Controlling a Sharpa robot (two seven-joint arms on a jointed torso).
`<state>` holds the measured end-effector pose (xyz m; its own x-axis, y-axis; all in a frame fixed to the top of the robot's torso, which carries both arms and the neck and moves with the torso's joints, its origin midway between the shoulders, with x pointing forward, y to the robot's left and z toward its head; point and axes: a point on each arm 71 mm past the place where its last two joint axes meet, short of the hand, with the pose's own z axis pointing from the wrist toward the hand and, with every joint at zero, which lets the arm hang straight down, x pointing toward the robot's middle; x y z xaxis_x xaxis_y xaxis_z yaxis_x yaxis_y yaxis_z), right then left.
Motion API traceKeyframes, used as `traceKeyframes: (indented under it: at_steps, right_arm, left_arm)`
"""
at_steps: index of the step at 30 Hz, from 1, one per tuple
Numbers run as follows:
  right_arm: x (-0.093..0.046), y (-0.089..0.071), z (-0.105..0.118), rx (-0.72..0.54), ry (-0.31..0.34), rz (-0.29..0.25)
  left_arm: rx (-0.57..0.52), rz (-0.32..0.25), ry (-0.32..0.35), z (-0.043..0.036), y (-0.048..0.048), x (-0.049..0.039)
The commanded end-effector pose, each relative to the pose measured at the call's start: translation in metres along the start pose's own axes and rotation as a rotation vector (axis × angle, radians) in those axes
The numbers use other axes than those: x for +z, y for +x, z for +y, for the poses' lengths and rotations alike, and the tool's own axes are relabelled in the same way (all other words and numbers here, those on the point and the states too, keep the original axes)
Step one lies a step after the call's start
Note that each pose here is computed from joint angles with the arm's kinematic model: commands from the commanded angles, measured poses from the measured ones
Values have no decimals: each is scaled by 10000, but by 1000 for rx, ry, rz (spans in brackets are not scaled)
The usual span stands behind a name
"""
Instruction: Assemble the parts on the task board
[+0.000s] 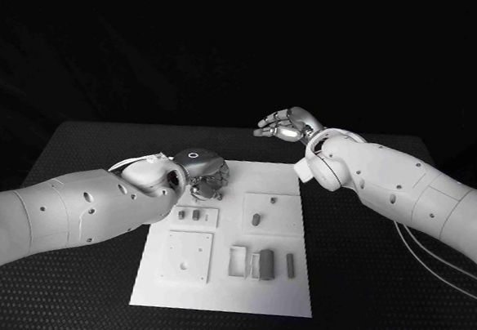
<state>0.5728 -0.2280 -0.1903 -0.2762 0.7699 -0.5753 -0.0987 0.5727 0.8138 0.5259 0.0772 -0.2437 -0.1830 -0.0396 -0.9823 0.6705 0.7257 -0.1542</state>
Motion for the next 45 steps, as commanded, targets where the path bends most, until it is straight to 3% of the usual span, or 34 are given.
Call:
traceKeyframes:
  at_steps: [1, 9, 15, 24, 45]
  right_arm:
    - [2, 29, 29, 2, -18, 15]
    - [3, 44, 43, 3, -20, 18]
    - [5, 58, 55, 4, -23, 21]
    - [6, 76, 70, 5, -27, 26]
    - [13, 89, 78, 6, -28, 29]
  left_arm:
    - [11, 36, 7, -27, 64, 25]
    - [13, 36, -5, 24, 99, 24]
    - [10, 46, 1, -4, 121, 37]
    - [2, 57, -9, 25, 228, 18]
    - [-7, 71, -11, 30, 274, 18]
